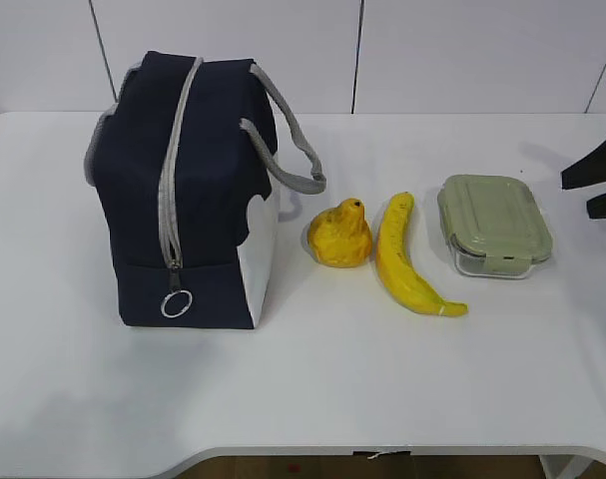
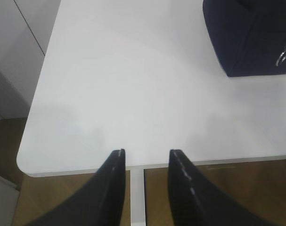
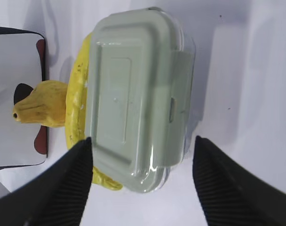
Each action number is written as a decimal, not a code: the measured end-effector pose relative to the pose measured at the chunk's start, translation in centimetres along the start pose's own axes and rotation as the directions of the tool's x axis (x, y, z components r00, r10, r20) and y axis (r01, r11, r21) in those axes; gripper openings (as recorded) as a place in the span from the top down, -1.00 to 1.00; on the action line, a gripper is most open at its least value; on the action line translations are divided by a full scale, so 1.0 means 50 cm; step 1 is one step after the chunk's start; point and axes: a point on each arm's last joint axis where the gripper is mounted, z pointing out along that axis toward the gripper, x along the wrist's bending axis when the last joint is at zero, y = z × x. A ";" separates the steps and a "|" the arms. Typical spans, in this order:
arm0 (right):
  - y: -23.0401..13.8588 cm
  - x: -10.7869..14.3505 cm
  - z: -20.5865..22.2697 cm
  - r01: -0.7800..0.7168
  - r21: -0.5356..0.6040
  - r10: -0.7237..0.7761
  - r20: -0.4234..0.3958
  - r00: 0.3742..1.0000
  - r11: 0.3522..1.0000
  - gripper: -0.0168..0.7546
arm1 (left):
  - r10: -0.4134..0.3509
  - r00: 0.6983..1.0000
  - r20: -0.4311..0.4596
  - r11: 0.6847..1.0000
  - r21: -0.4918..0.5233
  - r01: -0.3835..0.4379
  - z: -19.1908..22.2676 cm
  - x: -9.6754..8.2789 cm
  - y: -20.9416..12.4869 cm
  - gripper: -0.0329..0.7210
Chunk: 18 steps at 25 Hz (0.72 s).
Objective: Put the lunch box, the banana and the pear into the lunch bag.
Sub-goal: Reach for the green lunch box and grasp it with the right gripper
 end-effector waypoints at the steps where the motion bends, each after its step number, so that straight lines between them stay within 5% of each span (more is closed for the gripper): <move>1: 0.000 -0.007 0.008 -0.012 0.002 0.012 -0.010 1.000 1.000 -0.40 | 0.000 1.000 0.000 1.000 0.000 0.000 0.000 0.000 0.000 0.27; 18: 0.017 -0.041 0.042 -0.048 -0.027 0.046 -0.072 0.996 0.998 -0.35 | 0.000 1.000 0.000 1.000 0.000 0.000 0.000 0.000 0.000 0.27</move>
